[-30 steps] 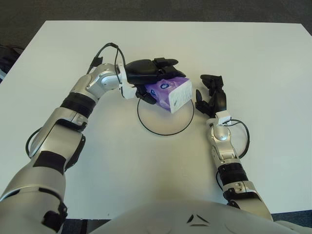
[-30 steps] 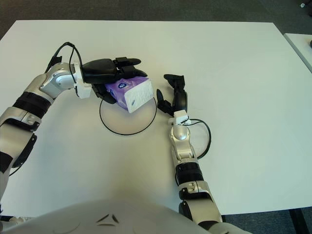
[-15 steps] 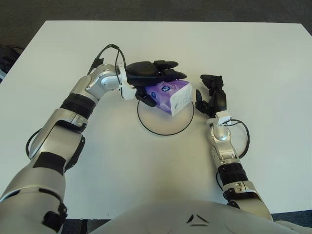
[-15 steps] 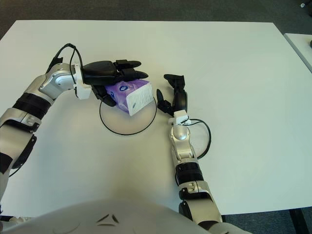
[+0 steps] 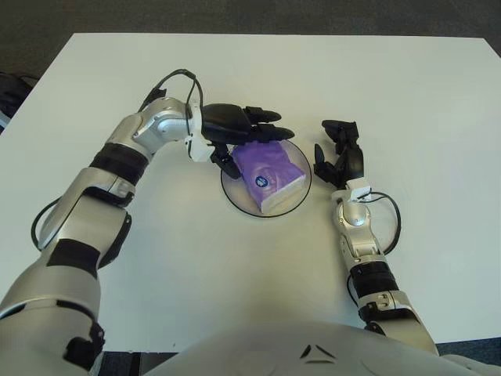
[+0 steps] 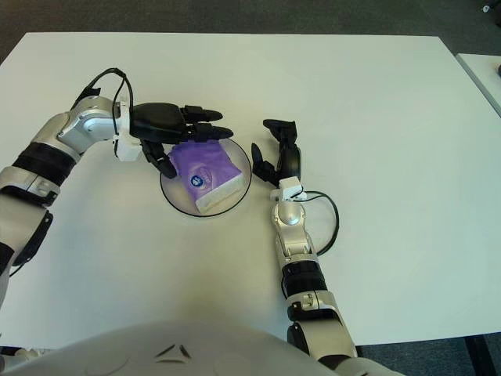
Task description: Put the tissue paper into the plate.
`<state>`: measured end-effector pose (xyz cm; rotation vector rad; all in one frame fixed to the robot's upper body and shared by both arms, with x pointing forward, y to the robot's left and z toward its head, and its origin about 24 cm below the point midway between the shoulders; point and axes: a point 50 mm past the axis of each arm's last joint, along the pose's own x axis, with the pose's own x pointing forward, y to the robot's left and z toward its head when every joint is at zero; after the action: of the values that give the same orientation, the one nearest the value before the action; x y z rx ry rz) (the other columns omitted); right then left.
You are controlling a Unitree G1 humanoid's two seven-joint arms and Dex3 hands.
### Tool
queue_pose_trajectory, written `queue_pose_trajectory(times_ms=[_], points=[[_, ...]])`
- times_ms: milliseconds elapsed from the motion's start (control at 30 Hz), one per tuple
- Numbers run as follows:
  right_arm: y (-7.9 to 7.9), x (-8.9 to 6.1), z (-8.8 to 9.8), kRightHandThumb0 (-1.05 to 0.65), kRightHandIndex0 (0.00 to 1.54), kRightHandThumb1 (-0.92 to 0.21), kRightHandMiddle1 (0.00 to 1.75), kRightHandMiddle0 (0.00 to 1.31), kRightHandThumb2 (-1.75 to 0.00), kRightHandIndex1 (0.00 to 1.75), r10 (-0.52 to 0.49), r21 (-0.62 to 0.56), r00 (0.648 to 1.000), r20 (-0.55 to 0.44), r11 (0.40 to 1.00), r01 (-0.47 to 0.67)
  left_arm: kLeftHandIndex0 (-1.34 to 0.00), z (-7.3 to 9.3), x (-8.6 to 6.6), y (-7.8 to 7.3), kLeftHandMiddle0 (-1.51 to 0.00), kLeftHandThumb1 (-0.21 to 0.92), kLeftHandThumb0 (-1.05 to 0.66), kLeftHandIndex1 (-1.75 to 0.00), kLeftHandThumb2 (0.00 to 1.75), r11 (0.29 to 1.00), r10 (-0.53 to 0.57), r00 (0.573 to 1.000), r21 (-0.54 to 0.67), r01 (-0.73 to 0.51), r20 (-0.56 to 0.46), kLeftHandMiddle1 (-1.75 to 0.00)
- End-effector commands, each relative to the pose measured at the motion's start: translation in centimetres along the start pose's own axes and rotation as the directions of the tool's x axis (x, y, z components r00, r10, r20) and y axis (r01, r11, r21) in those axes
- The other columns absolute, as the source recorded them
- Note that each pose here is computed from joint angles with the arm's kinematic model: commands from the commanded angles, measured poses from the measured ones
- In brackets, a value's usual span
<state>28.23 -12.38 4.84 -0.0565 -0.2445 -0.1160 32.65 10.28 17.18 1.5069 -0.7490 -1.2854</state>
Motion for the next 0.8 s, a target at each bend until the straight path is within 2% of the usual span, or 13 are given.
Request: queue_pose_trajectory(times_ms=[0,267,400,533,767], points=[[-0.90,-4.71,-6.00,-0.62,0.30,-0.80,1.26,0.05,-0.68,0.73,-0.009,-0.064,0.944,-0.329,0.998,-0.013,0.00,0.18,-0.04,1.03,0.00,0.92,-1.05,0.00,0.35,0.995,-0.059,0.998,0.086,0.058,0.006,0.00],[-0.83,-4.73,-5.89,-0.63,0.29,-0.81,1.25,0.04,-0.66,0.75,-0.006,-0.060,0.946,-0.324,0.998,-0.014,0.00,0.19,0.04,1.78,0.00,0.92,-1.05,0.00,0.19,0.982,-0.093,0.996,0.163,0.092,0.000,0.00],[-0.81,-4.73,-5.85,-0.62,0.29,-0.80,1.25,0.04,-0.66,0.76,-0.008,-0.063,0.947,-0.321,0.998,-0.012,0.00,0.10,0.07,1.90,0.00,0.86,-1.04,0.00,0.12,0.977,-0.106,0.994,0.181,0.109,-0.024,0.00],[-0.83,-4.77,-5.83,-0.62,0.29,-0.80,1.25,0.04,-0.66,0.77,-0.011,-0.065,0.947,-0.321,0.998,-0.011,0.00,0.17,0.16,1.95,0.00,0.80,-0.97,0.00,0.08,0.974,-0.101,0.994,0.201,0.105,-0.029,0.00],[-0.83,-4.83,-5.89,-0.63,0.28,-0.81,1.26,0.04,-0.66,0.76,-0.010,-0.060,0.946,-0.324,0.998,-0.010,0.00,0.07,0.10,1.96,0.00,0.78,-0.94,0.00,0.07,0.974,-0.071,0.997,0.214,0.077,-0.035,0.00]])
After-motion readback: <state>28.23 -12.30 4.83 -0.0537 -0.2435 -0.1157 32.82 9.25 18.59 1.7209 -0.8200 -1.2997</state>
